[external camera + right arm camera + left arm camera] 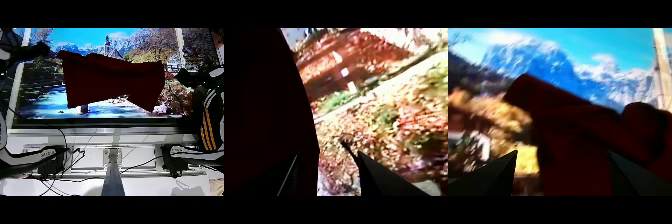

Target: Fold the clothes and pants, and hang the long-sleeved shirts on hangers.

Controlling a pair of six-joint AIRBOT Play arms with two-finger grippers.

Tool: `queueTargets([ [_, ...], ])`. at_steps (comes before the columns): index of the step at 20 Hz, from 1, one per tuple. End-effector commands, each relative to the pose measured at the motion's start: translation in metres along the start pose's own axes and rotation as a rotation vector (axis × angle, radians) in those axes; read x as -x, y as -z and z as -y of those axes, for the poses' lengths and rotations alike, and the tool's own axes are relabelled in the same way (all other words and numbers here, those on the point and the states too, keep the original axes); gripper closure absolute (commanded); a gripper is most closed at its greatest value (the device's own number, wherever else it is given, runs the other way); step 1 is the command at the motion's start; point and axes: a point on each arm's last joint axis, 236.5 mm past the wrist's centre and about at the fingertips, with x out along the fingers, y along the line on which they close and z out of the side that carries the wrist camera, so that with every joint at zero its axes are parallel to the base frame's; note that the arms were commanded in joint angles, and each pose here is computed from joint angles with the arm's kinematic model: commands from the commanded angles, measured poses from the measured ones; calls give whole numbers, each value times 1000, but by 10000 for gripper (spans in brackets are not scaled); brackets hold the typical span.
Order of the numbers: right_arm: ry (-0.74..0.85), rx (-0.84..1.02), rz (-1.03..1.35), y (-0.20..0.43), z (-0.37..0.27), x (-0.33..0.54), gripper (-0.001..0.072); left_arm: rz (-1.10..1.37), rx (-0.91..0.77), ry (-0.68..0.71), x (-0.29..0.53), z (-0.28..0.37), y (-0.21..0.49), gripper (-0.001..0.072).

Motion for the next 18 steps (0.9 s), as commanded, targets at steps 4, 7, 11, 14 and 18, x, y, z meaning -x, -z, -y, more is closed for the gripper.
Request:
queueTargets([
  [4,-241,-67,-218,47,-28,-38,333,-242,263,-4,53,-72,74,205],
  [7,-282,-92,-228,49,-31,-50,333,-350,370,10,62,-79,128,204],
  [11,-281,-96,-211,46,-27,-58,404,-452,443,28,65,-67,188,204],
  [14,-263,-66,-129,28,-22,-62,404,-505,470,47,71,-54,215,204],
  [18,-251,-73,-82,17,-20,-64,476,-545,481,70,83,-36,236,204],
])
